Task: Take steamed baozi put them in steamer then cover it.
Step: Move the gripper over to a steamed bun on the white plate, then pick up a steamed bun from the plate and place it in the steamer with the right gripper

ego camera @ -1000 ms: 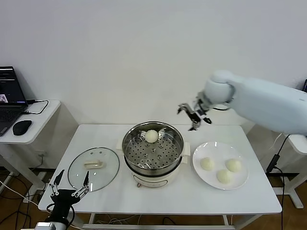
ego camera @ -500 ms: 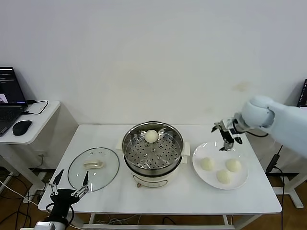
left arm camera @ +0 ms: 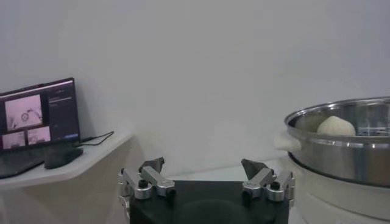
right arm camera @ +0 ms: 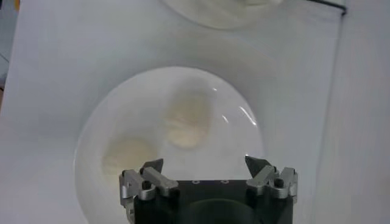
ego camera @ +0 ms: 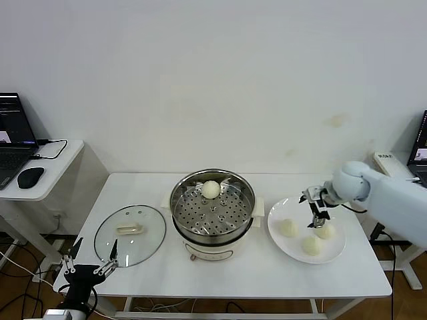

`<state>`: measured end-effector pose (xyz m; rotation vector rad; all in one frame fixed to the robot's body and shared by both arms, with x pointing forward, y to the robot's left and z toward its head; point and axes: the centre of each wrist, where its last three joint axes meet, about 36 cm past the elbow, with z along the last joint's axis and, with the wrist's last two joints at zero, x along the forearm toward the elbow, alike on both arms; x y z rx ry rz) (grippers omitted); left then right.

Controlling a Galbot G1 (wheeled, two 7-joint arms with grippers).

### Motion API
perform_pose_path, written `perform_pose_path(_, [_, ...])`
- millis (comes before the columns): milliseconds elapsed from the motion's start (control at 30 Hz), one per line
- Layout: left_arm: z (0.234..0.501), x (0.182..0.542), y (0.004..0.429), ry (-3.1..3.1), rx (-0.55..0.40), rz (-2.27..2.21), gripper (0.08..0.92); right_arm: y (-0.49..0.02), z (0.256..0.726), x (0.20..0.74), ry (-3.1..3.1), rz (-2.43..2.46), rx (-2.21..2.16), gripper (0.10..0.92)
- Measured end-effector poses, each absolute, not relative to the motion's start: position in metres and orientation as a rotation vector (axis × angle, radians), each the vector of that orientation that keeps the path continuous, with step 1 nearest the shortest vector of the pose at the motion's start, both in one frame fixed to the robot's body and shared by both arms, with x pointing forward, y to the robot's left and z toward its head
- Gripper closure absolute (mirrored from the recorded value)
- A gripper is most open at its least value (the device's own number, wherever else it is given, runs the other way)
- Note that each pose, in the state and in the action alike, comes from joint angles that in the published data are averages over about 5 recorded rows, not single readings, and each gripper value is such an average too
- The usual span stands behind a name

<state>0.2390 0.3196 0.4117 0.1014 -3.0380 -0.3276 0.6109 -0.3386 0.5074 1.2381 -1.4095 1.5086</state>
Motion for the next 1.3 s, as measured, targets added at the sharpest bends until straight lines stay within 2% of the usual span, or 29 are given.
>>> perform_pose_path(400, [0.411, 0.240, 0.322, -3.038, 0.113, -0.328, 0.177, -0.317, 0.464, 0.619, -1.400, 1.488, 1.254, 0.223])
perform_pose_path(733, [0.409, 0.239, 0.323, -3.035, 0.120, -0.325, 0.177, -0.312, 0.450, 0.624, -1.395, 1.478, 1.235, 0.330])
perform_pose_path(1067, [0.409, 0.238, 0.322, -3.034, 0.119, -0.318, 0.177, -0.313, 0.443, 0.626, -1.400, 1.463, 1.224, 0.384])
perform_pose_path(1300, [0.410, 0.238, 0.321, -3.036, 0.121, -0.317, 0.177, -0.315, 0.448, 0.627, -1.407, 1.462, 1.220, 0.469])
